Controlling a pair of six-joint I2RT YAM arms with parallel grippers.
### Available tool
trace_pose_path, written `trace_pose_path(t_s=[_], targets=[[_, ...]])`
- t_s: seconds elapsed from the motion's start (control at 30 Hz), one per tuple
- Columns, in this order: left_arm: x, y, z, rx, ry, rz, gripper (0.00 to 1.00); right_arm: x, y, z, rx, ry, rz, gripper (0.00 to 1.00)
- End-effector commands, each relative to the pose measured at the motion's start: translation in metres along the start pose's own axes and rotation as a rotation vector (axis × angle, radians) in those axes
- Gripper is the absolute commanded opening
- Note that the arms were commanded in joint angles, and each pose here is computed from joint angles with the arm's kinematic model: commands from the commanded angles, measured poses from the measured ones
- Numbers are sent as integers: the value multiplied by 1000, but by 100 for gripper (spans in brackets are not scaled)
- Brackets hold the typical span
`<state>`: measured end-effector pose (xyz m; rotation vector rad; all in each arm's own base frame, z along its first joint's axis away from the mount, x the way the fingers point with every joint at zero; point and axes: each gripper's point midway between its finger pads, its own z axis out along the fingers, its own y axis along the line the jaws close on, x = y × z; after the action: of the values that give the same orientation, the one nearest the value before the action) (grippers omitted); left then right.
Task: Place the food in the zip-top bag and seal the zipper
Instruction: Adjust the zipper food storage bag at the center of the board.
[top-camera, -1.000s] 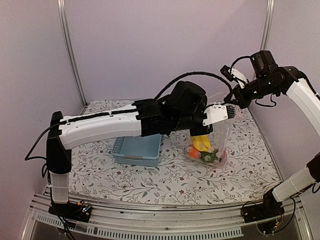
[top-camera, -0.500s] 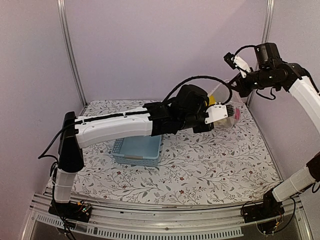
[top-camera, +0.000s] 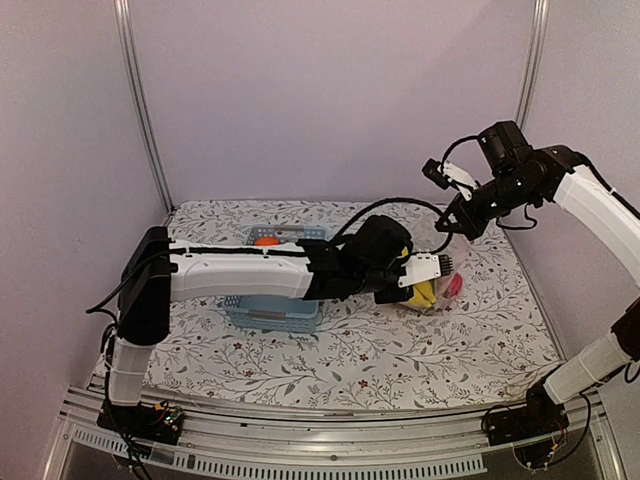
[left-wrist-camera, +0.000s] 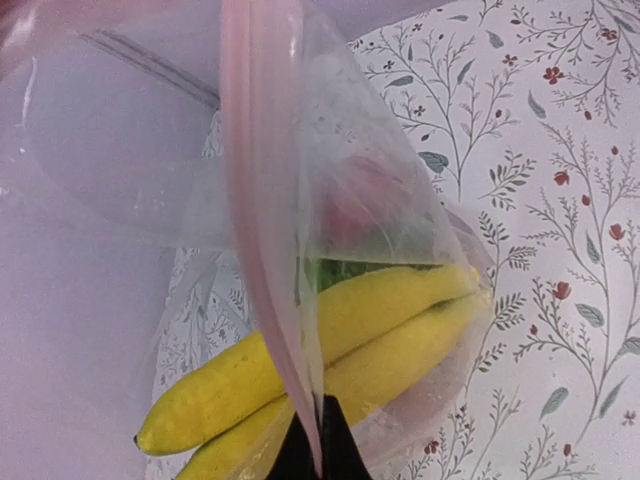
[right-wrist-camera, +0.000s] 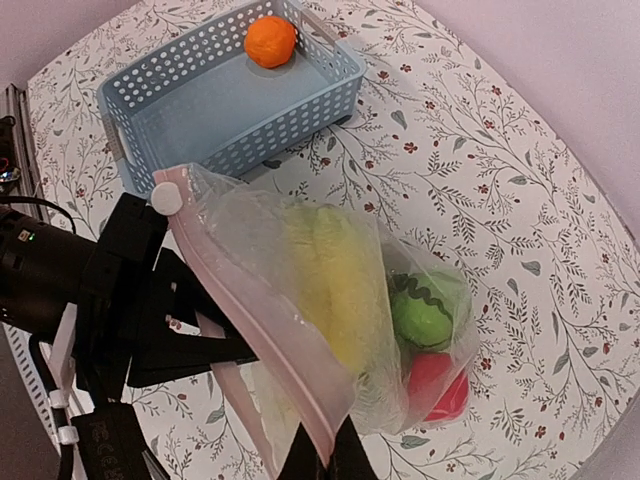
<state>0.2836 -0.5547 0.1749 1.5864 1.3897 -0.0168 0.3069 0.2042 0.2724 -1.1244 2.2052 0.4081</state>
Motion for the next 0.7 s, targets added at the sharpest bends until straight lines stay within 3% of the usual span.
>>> trace_pose_path(t_s=[0.0, 0.1, 0.27, 0.37, 0.47, 0.6, 0.67], targets=[[-33, 26, -34, -82, -109, -44, 0, -7, 9, -13, -29, -35, 1, 0], [-36, 32, -46, -114, -145, -60, 0, 5, 12, -1, -60, 6, 16, 1], [-39, 38, -53, -146, -178, -84, 0, 22, 12, 9, -56, 47, 25, 27], [-38, 39, -52, -150, -174, -86, 0, 32, 10, 11, -30, 65, 26, 33], [-37, 38, -51, -149, -174, -82, 0, 37, 7, 9, 3, 72, 24, 34], [-37, 36, -50, -144, -172, -80, 0, 32, 2, -2, 52, 50, 16, 27], [-36, 34, -50, -138, -168, -77, 0, 27, -1, -8, 73, 34, 10, 15]])
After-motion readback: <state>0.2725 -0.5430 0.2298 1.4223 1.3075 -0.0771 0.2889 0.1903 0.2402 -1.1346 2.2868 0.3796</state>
